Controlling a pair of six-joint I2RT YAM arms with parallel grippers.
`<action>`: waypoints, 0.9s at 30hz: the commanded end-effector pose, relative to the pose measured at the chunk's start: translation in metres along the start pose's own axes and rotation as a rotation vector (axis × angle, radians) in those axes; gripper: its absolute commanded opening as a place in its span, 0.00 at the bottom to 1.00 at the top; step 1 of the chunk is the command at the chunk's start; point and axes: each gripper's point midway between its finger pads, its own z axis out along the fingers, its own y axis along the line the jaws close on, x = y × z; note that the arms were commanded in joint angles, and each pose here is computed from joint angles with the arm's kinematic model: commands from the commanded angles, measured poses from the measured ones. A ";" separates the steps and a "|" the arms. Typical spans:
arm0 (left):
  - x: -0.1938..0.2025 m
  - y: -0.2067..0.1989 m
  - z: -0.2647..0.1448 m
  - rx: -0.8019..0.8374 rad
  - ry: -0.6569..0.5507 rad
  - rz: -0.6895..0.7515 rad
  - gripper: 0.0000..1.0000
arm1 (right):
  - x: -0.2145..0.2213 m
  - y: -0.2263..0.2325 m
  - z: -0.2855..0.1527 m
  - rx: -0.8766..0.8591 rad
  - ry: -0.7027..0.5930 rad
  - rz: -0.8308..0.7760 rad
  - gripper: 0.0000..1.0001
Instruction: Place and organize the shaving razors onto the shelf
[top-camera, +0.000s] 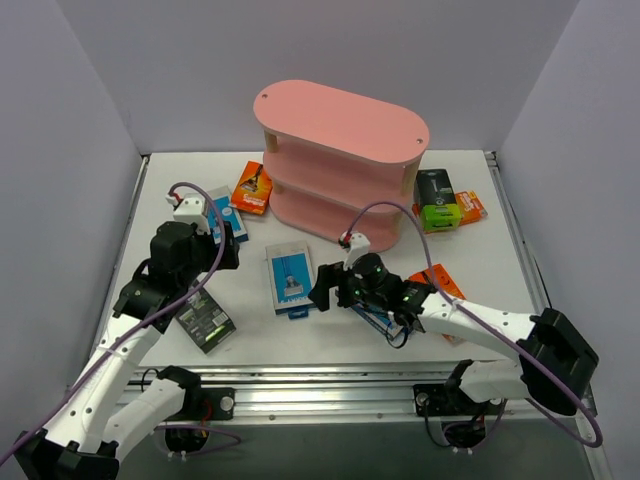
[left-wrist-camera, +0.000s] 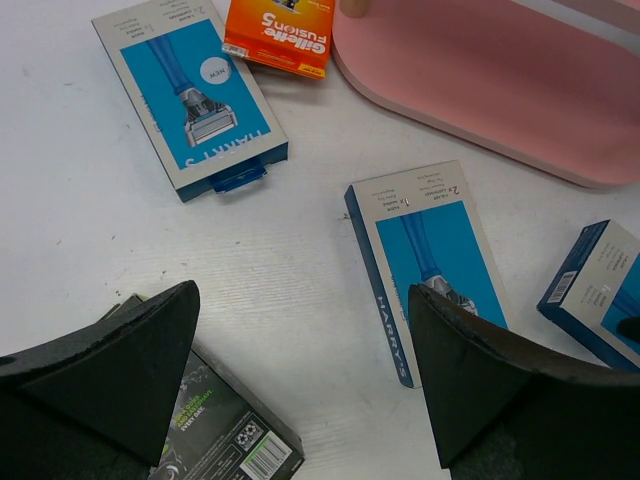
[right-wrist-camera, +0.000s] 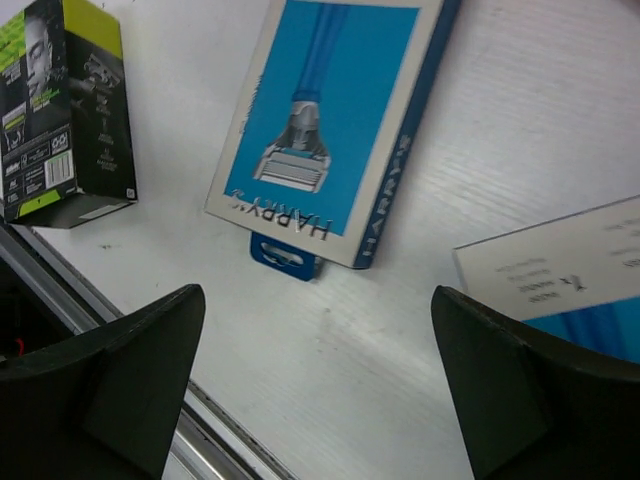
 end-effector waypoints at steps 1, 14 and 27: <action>-0.015 0.000 -0.002 0.000 -0.062 -0.029 0.94 | -0.018 0.046 0.013 -0.067 -0.070 -0.011 0.91; -0.011 -0.006 0.003 0.026 -0.033 -0.028 0.94 | 0.017 0.043 0.039 0.090 -0.037 0.110 0.79; -0.010 -0.010 0.004 0.045 -0.025 -0.039 0.94 | 0.048 0.041 0.046 -0.003 -0.057 0.350 0.58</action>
